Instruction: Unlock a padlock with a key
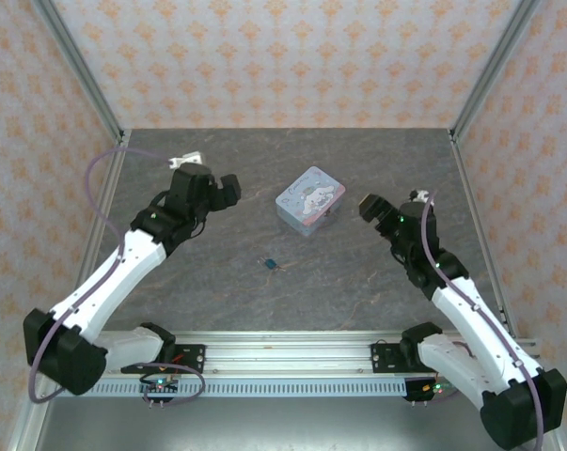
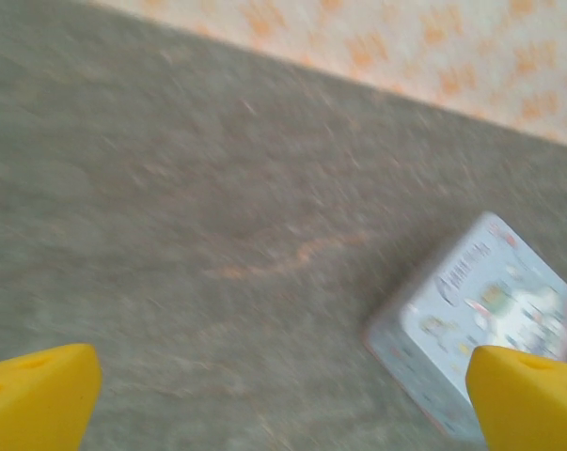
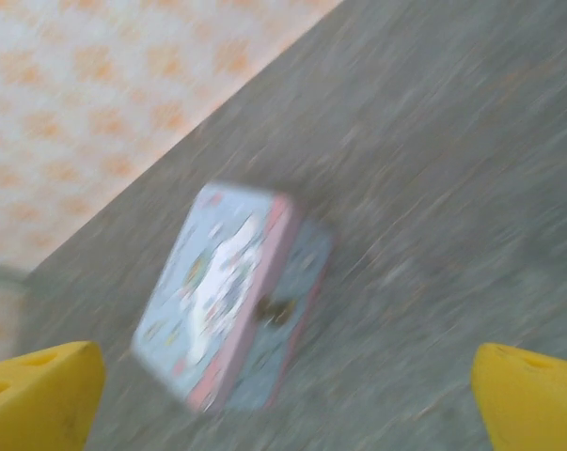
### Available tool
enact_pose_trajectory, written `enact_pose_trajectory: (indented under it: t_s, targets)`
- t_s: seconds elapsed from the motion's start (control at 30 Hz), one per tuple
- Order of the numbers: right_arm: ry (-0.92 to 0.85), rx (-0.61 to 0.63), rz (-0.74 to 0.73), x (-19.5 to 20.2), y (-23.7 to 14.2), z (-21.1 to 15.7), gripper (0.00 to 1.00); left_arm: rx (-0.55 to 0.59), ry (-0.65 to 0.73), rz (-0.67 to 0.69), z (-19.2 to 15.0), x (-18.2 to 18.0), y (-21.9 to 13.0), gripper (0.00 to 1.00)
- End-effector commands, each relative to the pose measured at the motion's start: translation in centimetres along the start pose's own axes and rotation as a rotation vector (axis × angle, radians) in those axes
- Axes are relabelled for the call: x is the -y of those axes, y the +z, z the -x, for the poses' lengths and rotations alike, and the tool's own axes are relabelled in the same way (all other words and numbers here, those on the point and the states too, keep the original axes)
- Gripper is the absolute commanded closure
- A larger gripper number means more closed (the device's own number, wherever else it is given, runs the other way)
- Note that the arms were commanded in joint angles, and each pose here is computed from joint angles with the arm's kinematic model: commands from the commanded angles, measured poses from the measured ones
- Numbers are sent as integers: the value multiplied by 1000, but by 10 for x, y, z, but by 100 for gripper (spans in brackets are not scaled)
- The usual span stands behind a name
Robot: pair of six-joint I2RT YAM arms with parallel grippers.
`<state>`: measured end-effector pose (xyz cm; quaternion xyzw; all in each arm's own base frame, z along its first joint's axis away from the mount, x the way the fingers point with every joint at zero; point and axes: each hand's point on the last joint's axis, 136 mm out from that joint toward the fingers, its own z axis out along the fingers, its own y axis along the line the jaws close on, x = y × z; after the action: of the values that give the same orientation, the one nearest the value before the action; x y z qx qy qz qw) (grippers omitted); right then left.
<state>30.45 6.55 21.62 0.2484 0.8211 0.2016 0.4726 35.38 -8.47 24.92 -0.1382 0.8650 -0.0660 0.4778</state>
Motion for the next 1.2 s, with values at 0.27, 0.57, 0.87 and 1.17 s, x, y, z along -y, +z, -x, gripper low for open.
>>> enact_pose_trajectory:
  t_s: [0.27,0.57,0.87,1.17]
  targets:
    - [-222,434,-499,106,13,88,1,333,180,417,31,-109,-11,0]
    - [-300,415,-531,146,58,55,1,279,162,396,-14,-152,41,0]
    - [-415,401,-303,139,92,17,1,257,215,250,-53,-144,88,0]
    - [-443,232,-305,137,126,13,1,196,261,149,-72,-133,118,0]
